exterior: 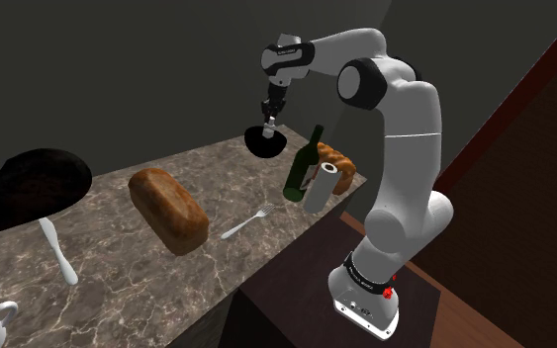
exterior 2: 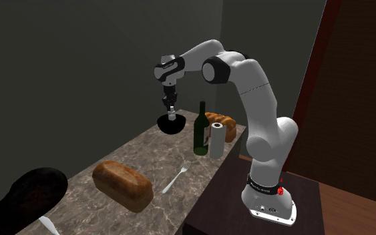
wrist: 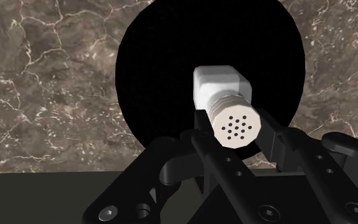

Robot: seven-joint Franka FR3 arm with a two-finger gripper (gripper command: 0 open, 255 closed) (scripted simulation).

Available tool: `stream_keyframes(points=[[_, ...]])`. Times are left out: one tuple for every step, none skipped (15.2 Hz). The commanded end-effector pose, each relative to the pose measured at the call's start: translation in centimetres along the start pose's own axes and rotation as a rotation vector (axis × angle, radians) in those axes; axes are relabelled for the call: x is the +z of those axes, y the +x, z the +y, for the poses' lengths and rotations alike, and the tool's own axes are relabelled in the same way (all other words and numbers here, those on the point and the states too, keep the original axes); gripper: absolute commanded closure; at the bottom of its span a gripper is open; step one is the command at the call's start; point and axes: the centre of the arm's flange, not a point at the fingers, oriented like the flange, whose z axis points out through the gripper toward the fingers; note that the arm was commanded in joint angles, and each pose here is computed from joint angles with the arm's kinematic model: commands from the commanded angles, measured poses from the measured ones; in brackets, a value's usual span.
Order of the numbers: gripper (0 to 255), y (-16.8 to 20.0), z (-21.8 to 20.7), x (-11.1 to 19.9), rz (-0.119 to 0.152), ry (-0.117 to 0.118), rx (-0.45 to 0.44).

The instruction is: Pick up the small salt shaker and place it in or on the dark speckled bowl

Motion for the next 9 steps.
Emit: stream_keyframes(points=[[255,0.0,0.0,0.0,0.0,0.0,0.0],[255,0.0,0.0,0.0,0.0,0.0,0.0],[0,0.0,0.0,0.0,0.0,0.0,0.0],[0,0.0,0.0,0.0,0.0,0.0,0.0],[0,0.0,0.0,0.0,0.0,0.0,0.0],[0,0.0,0.0,0.0,0.0,0.0,0.0],[0,0.0,0.0,0.0,0.0,0.0,0.0],[0,0.0,0.0,0.0,0.0,0.0,0.0],[0,0.0,0.0,-1.3,0.0,0.0,0.0]])
